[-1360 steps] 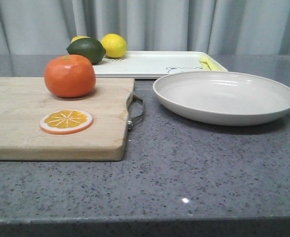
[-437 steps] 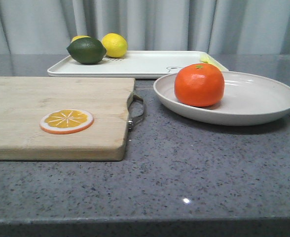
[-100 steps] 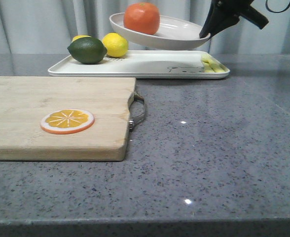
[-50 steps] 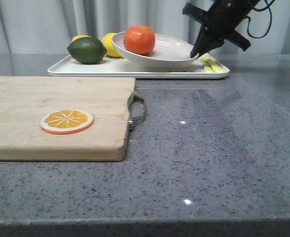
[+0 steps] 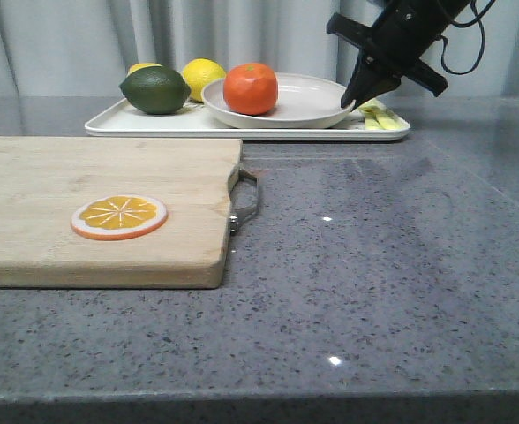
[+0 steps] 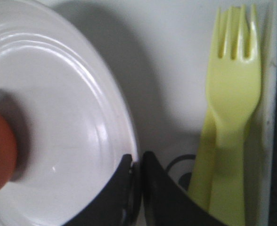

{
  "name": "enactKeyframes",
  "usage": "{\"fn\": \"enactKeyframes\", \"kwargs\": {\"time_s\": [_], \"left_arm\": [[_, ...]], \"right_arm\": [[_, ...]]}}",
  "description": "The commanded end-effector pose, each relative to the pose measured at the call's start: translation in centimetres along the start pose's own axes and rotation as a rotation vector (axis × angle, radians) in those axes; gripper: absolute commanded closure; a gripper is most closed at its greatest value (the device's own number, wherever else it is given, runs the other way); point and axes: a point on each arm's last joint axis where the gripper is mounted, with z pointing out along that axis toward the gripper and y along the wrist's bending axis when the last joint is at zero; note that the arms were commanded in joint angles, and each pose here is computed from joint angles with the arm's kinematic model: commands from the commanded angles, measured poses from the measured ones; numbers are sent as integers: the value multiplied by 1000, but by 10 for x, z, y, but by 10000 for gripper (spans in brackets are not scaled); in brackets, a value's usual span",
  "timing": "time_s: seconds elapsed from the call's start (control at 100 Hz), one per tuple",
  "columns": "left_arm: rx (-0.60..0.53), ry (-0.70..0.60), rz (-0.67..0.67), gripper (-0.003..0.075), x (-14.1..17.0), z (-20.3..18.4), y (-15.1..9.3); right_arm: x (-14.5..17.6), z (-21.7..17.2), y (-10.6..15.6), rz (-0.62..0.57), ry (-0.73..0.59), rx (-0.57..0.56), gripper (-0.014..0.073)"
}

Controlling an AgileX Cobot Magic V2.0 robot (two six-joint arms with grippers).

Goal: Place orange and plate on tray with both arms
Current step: 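Open the right gripper and raise it away from the plate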

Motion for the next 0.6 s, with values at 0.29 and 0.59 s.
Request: {"fn": "enactKeyframes", "kwargs": {"time_s": [0.29,0.59], "left_arm": [[15,-94,-10,739,-14,-3,-3],[15,-94,-10,739,-14,-3,-3]], "right_arm": [[-16,-53,33,-44,-141,-67,494],[-17,-57,35,-49,-144,-69,493]]}}
